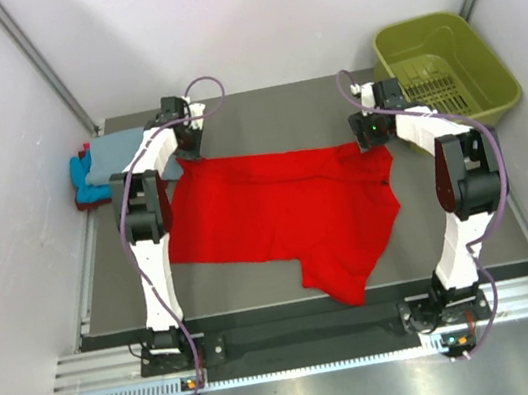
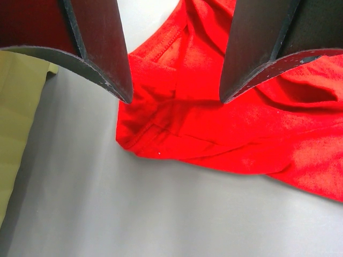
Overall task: Fold and stack the t-shirts
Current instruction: Fold the tshirt
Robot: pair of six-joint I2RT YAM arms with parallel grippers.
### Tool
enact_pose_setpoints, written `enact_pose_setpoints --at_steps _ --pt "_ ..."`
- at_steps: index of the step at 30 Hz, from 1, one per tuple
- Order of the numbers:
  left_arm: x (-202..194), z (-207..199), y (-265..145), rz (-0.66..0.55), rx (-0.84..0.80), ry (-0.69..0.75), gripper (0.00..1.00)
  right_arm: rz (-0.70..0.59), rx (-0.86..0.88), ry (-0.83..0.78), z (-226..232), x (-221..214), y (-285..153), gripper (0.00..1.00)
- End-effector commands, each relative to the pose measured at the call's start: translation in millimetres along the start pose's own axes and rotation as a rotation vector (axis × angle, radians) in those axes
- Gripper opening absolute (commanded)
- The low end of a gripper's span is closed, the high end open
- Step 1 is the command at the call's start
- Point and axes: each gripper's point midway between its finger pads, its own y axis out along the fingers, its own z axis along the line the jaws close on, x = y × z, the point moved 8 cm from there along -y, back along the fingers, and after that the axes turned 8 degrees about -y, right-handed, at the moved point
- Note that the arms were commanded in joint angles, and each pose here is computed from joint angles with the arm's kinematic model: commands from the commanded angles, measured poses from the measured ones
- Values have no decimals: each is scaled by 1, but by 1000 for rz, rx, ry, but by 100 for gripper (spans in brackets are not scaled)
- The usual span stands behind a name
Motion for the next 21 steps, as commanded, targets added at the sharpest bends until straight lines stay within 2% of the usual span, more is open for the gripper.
enact_pose_setpoints --at_steps 1,3,7,12,15,21 --pt "-4 2 3 33 -4 0 12 -51 -13 -10 0 15 -2 66" --pt "-2 3 1 25 -4 -1 0 -49 -11 -9 1 14 -2 66" --pt "9 3 -14 -15 0 -1 0 -52 -10 -10 2 16 -1 66" --pt "25 2 -54 -100 10 -4 0 -47 -4 -11 3 15 1 67" --pt "21 0 -70 -112 10 -4 0 -45 1 -11 3 16 3 66" --pt "-5 -3 -82 -62 8 -12 0 -54 4 -15 5 18 2 66"
